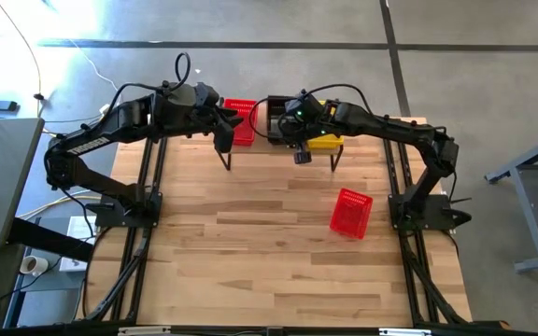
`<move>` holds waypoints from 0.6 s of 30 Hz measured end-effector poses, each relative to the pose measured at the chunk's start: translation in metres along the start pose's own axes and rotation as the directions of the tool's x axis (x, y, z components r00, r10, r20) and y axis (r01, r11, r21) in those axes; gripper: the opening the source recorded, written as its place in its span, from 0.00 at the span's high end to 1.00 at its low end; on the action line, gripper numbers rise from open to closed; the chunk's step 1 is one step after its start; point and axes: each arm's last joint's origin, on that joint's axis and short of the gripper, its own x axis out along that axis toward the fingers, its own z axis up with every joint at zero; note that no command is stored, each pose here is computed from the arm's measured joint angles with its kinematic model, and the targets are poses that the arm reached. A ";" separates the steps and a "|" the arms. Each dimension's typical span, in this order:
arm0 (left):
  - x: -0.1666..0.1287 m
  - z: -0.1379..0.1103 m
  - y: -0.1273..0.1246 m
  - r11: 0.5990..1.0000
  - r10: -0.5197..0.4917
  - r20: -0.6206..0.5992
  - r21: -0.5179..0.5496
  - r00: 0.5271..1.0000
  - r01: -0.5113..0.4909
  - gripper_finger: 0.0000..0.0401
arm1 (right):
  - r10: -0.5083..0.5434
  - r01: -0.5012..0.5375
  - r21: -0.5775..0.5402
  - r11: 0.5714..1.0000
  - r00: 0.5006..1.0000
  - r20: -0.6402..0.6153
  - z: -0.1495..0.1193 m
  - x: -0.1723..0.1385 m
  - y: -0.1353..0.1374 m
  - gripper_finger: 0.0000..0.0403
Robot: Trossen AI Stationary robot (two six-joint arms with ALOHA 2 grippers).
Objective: Stack baskets on shelf by color
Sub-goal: Stack the black bin on the top of the black bin on the shelf
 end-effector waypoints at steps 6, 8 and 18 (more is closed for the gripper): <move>0.000 0.000 0.000 1.000 0.000 0.000 -0.003 1.000 0.000 0.68 | -0.007 0.008 -0.031 0.999 1.000 0.010 0.002 0.000 0.001 0.81; 0.000 0.000 0.000 1.000 0.000 0.000 -0.002 1.000 0.000 0.68 | -0.012 0.013 -0.032 0.999 1.000 0.018 0.003 0.000 0.001 0.81; 0.000 0.000 0.000 1.000 0.000 0.000 0.000 1.000 0.000 0.68 | -0.022 0.023 -0.012 1.000 0.999 0.030 0.012 -0.014 -0.004 0.81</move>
